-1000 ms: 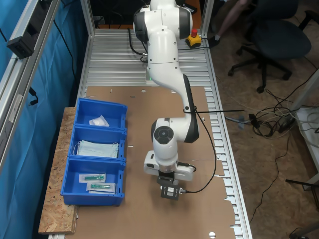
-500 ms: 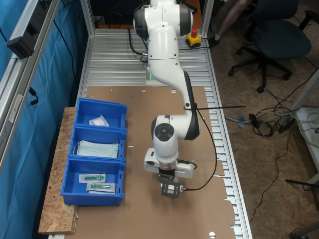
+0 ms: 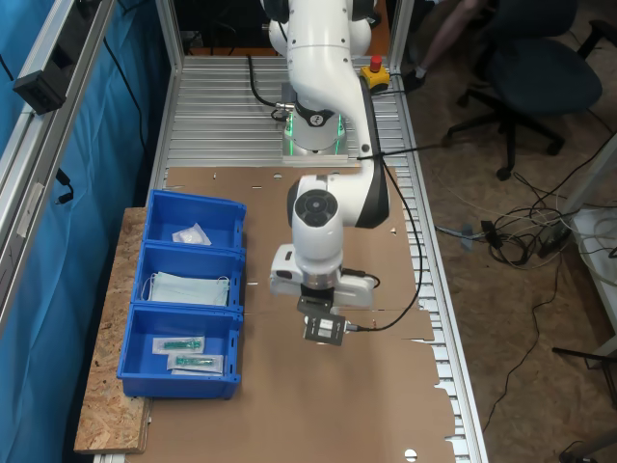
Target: Pick and place sorting task of medical equipment.
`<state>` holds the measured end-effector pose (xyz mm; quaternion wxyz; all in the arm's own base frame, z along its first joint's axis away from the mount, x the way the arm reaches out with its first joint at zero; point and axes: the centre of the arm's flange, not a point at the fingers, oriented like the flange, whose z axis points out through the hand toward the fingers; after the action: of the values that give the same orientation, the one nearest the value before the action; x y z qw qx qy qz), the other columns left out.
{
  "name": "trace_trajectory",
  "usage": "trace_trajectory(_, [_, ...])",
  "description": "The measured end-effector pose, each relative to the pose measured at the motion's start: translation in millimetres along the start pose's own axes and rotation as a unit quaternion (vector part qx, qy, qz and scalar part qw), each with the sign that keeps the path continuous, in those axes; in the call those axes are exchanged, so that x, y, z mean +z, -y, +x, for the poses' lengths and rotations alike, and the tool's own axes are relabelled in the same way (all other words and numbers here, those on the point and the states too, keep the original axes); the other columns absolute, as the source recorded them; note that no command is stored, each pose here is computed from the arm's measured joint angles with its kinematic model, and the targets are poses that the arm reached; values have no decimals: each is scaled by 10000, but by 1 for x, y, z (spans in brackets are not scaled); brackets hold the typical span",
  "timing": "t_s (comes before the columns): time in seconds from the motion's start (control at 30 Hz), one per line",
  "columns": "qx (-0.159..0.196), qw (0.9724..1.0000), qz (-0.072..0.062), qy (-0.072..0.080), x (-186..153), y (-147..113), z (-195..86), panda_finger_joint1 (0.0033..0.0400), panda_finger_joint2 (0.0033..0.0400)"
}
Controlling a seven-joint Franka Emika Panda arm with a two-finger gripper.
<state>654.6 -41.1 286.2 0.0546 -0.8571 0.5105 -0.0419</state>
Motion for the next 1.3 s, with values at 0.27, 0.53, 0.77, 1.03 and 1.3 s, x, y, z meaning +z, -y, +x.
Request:
trace_trajectory(0.27, [146,9997,-171,-73,-77,-29,4,34,34])
trace_trajectory(0.53, [539,9974,-485,18,-121,-87,17,34,34])
trace_trajectory(0.77, [957,9926,-726,157,-125,-137,36,34,34])
trace_trajectory(1.03, [1635,9803,-1034,389,-117,-206,70,34,34])
trace_trajectory(1.3, [2131,9688,-1159,503,-114,-254,95,34,34])
